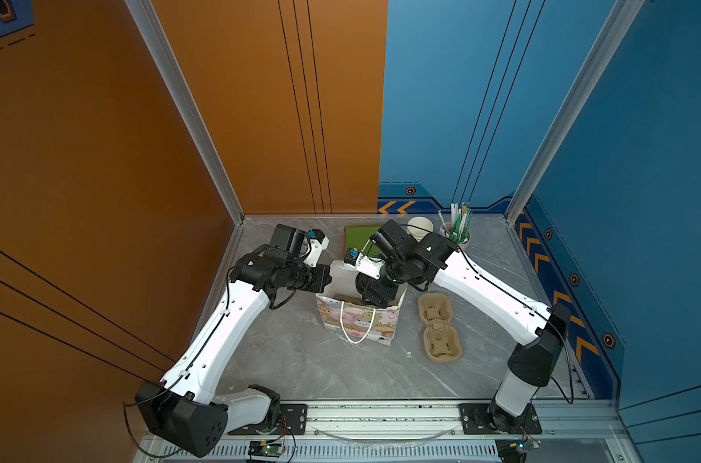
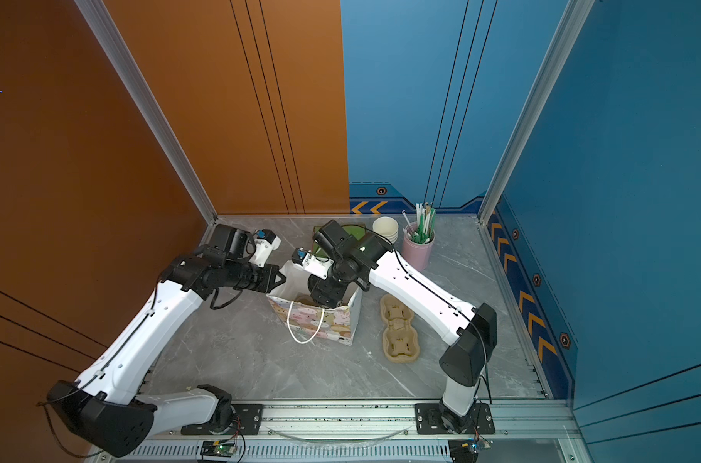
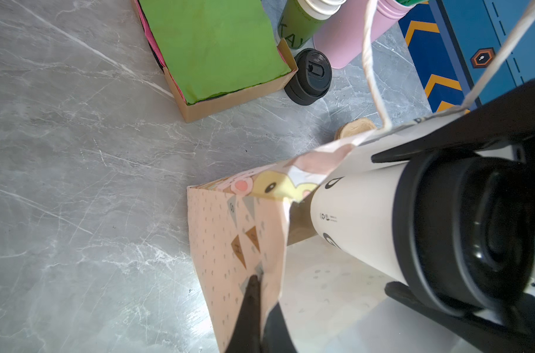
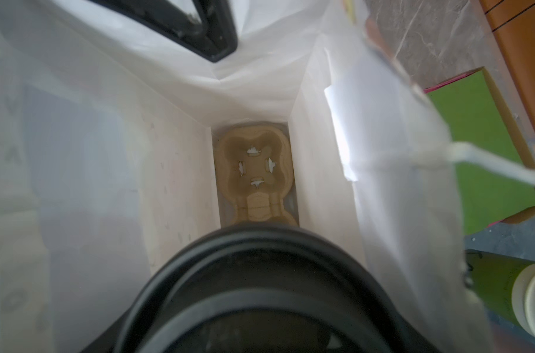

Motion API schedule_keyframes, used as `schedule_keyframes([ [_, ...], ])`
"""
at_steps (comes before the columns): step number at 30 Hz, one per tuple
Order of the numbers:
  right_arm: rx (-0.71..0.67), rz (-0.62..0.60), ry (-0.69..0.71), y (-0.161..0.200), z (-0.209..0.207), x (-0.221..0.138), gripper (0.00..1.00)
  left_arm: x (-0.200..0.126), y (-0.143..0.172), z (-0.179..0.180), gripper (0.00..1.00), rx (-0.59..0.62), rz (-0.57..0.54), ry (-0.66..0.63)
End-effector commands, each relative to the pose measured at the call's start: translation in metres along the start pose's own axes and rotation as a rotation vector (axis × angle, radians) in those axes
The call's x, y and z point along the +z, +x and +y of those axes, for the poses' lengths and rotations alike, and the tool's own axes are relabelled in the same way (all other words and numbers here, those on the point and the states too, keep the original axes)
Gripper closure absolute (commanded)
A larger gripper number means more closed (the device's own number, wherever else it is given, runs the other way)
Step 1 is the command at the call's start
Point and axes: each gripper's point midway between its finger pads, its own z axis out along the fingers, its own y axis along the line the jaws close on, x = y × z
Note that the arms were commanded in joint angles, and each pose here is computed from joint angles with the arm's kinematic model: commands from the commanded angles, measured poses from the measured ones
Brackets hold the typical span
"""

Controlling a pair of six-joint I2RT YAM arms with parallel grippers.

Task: Pack a coffee takeout order
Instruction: Place the coffee cup in the cup tray.

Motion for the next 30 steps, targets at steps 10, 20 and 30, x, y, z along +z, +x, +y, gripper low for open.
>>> schedule_keyframes([
  [10, -0.050, 0.078, -0.041, 0.016, 0.004, 0.035, 0.16, -0.004, -0.011, -0.004, 1.00, 0.019, -0.035, -0.002],
  [20, -0.056, 0.062, -0.084, 0.031, 0.003, 0.049, 0.15, -0.004, -0.011, -0.003, 1.00, 0.024, -0.035, -0.004],
  [30, -0.046, 0.090, -0.099, 0.044, -0.004, 0.064, 0.15, -0.003, -0.014, -0.002, 1.00, 0.029, -0.036, -0.006],
])
